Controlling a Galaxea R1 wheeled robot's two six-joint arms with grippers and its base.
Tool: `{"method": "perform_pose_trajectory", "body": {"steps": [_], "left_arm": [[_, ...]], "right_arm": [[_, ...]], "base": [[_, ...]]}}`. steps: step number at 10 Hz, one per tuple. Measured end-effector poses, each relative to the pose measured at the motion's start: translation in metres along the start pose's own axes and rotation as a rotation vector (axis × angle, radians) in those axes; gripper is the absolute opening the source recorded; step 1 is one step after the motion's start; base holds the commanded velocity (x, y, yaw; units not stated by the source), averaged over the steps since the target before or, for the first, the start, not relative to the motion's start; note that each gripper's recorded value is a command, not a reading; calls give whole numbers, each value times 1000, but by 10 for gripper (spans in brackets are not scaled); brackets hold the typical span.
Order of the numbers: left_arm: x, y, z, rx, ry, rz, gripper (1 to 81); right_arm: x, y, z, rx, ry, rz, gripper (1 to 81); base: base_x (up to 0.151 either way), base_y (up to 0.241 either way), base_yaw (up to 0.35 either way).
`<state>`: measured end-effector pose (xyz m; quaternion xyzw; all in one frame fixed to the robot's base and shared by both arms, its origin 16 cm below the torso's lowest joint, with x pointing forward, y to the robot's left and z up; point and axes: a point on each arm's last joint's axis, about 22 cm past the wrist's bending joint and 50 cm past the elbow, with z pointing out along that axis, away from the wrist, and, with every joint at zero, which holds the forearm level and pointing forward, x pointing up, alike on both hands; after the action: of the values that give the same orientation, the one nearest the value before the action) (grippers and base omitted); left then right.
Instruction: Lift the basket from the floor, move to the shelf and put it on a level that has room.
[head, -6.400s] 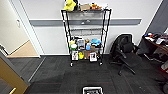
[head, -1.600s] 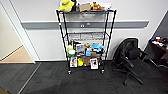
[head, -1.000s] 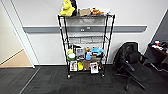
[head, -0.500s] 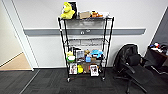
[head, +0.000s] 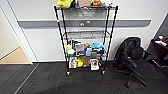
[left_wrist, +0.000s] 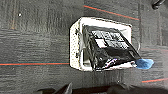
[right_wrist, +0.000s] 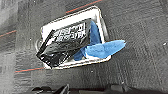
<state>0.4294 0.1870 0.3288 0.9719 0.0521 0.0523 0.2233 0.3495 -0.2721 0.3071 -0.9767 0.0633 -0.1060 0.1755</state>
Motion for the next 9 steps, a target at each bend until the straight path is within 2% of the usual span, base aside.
{"method": "perform_pose_trajectory", "body": {"steps": [6,7,9], "left_arm": [[-5,-26,70,4,-66,-36,811],[-5,-31,77,16,-71,-42,811],[16,-33,93,28,-45,-31,811]], "right_arm": [[6,24,64,-13,-63,28,811],[7,25,70,-13,-72,31,811],[22,29,84,-13,-58,33,811]], "base": [[0,0,0],[0,0,0],[0,0,0]]}}
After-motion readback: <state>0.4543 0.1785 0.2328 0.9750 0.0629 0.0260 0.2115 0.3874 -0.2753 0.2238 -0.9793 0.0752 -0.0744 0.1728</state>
